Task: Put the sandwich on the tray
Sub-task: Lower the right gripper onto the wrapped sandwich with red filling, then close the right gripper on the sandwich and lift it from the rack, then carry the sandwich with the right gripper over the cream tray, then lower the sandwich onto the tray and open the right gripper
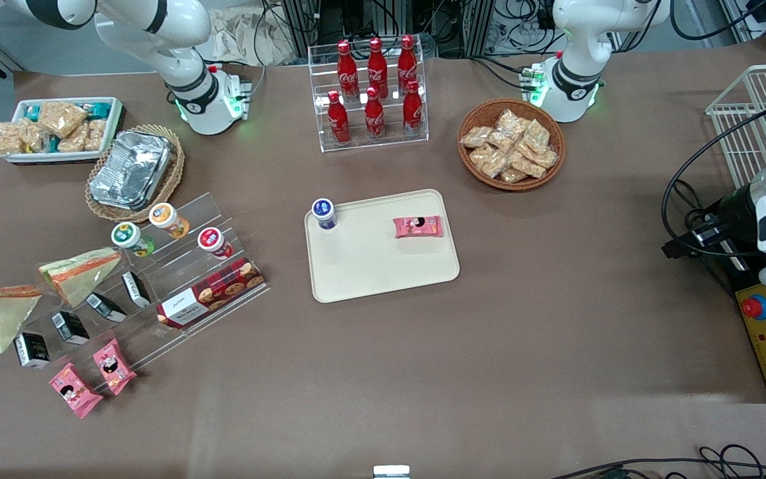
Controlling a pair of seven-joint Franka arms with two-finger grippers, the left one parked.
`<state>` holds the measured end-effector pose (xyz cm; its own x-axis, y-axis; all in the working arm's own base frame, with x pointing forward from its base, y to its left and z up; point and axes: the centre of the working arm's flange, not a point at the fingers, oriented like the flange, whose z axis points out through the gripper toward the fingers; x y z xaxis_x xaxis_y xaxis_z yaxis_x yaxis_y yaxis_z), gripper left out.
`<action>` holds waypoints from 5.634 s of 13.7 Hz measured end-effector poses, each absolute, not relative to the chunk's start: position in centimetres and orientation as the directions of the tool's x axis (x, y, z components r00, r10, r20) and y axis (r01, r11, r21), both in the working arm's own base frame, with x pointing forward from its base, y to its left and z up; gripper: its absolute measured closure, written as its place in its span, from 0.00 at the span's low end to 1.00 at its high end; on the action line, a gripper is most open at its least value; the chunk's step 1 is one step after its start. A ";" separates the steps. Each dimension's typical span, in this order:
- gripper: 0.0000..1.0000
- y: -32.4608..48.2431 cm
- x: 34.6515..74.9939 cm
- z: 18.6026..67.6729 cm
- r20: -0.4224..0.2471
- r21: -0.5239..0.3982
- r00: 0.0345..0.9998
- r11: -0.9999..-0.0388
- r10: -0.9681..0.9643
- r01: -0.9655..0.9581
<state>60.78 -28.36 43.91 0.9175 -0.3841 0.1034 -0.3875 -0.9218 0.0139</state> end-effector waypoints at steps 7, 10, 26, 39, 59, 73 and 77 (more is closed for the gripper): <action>0.00 -29.0 59.3 38.7 0.114 0.023 0.938 -0.943 -0.327 -0.331; 0.14 -29.1 59.4 37.9 0.112 0.030 0.940 -0.945 -0.321 -0.327; 0.81 -24.1 60.4 54.0 0.047 -0.057 0.972 -0.972 -0.230 -0.227; 0.81 17.7 61.5 56.3 -0.016 -0.035 0.651 -0.650 -0.759 -0.759; 0.81 51.2 50.2 29.1 0.036 -0.119 0.310 -0.312 -0.950 -0.942; 0.81 51.0 50.6 23.6 0.063 -0.158 0.209 -0.217 -0.976 -0.963; 0.65 49.5 52.3 23.8 0.089 -0.168 0.239 -0.251 -0.967 -0.953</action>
<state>52.27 49.46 23.79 0.2392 -0.9668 0.0893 -0.9531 -0.2514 -0.1685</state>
